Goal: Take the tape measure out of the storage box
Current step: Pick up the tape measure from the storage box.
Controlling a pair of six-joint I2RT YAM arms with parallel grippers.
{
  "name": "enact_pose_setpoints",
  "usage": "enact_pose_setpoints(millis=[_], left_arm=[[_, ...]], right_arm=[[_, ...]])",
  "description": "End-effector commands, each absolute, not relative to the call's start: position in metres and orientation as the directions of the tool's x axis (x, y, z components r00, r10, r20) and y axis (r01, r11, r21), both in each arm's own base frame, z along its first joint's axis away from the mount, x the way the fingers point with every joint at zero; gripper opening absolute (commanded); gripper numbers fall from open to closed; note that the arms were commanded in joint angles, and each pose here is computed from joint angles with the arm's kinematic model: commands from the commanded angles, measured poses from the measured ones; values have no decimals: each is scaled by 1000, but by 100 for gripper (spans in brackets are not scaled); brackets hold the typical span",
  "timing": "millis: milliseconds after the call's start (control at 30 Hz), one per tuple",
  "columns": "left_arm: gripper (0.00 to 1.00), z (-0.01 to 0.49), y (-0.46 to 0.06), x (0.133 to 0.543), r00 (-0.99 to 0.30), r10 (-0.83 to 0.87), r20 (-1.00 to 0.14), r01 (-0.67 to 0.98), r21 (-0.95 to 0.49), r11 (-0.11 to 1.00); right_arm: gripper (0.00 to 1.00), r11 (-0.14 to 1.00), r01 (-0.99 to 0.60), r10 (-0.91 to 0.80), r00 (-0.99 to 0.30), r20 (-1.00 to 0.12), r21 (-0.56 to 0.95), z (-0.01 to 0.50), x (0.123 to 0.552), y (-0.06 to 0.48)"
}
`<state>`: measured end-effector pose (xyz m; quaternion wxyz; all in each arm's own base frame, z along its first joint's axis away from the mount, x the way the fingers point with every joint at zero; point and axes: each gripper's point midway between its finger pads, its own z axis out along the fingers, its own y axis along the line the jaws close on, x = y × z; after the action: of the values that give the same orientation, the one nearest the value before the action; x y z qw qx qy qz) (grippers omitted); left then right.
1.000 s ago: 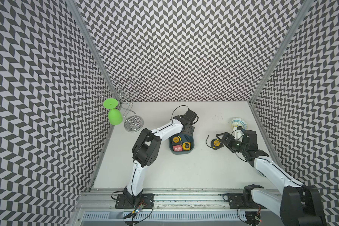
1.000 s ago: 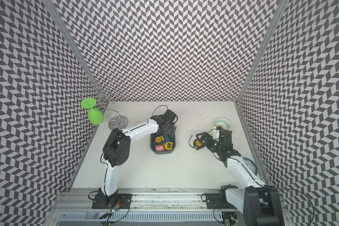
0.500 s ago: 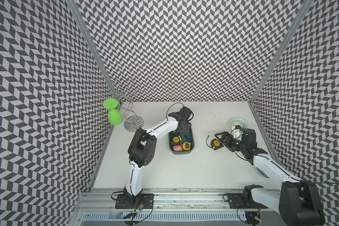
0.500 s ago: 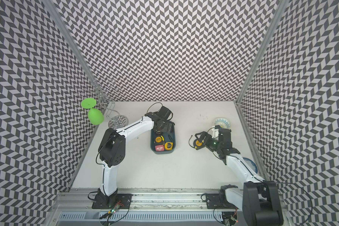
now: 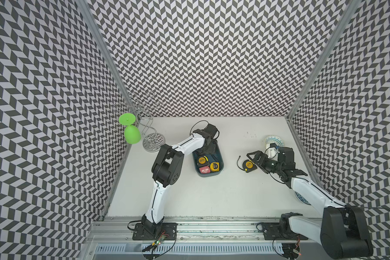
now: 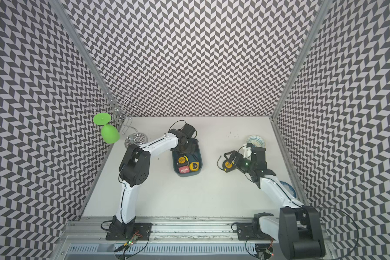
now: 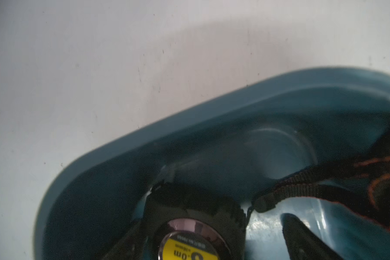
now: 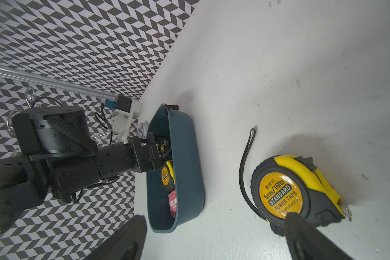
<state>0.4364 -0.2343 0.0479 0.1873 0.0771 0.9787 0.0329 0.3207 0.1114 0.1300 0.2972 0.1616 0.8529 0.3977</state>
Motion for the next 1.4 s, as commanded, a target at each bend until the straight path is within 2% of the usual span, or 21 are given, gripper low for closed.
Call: enact_pose_setpoints(millis=[0,167,333,433,533,633,733,767,1033,1367], left_arm=[[100,31,-229,436,-937,149,-316,126,92,988],[96,18,-230,433,-944,150,-294,131,81,988],[75,22,-234,434,-942,147,-303,135,60,989],[68,28,-236,435,-939,146,-312,137,52,989],[52,30,-238,434,-938,147,-313,140,46,989],[30,34,-239,433,-939,146,-313,141,36,989],[5,49,-241,434,-937,110,-332,113,8,994],[0,57,-242,436,-933,104,-343,111,-2,994],[0,146,-256,433,-900,13,-435,90,-159,983],[0,222,-277,408,-878,-111,-466,84,-379,922]], right_arm=[[100,630,-2,507,-757,-413,776,139,329,112],[100,631,4,510,-755,-411,776,138,330,111],[99,628,13,516,-756,-403,778,136,331,111],[100,623,15,519,-756,-399,782,136,331,112],[100,621,15,521,-755,-399,784,137,332,112],[100,617,9,518,-757,-398,787,138,332,113],[100,620,-11,505,-760,-410,784,142,332,115],[99,623,-19,498,-761,-416,782,143,332,116],[100,642,-132,414,-769,-487,755,164,329,141],[100,627,-310,322,-732,-600,715,202,322,194]])
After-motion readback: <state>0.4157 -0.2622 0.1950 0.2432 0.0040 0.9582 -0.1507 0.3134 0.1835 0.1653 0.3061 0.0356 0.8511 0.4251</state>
